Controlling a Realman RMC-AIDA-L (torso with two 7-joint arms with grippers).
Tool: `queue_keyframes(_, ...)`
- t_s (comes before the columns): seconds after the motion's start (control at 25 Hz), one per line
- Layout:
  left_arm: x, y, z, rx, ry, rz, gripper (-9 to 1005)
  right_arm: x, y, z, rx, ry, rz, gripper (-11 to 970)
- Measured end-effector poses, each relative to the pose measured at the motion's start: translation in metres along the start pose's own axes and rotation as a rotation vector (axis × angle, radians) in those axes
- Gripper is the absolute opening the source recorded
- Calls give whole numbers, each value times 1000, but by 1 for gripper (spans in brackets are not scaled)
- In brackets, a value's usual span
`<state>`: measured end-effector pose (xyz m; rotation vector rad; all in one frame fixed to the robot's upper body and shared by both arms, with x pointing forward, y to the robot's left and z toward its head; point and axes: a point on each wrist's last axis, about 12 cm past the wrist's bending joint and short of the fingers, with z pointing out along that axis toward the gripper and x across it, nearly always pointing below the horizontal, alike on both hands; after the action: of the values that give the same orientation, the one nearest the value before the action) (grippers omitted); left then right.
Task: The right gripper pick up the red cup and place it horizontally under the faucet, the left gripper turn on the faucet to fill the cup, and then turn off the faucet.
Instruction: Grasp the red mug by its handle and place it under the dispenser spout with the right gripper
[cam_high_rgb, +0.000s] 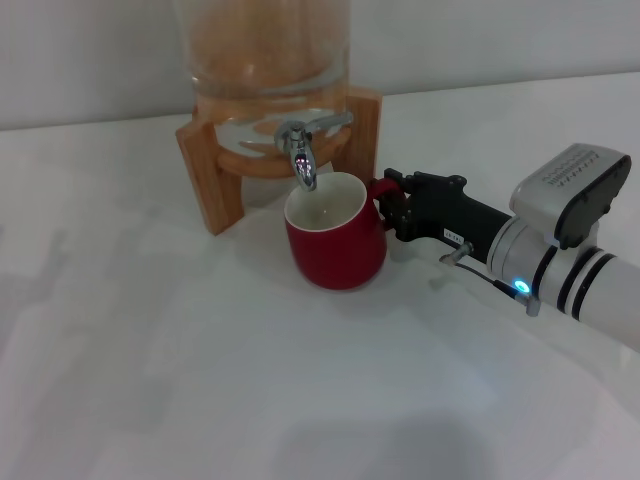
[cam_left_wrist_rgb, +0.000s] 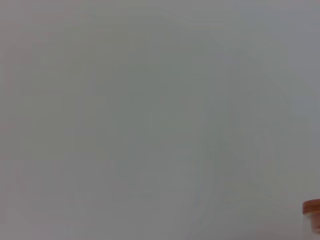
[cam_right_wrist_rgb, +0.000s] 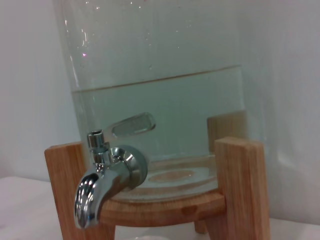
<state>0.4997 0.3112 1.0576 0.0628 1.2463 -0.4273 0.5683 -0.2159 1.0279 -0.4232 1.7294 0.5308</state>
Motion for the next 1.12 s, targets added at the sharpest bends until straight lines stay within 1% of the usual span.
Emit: queue_keyframes(1.12, 0, -1, 0, 8, 2, 1, 875, 2, -7, -5, 48, -12, 37, 195)
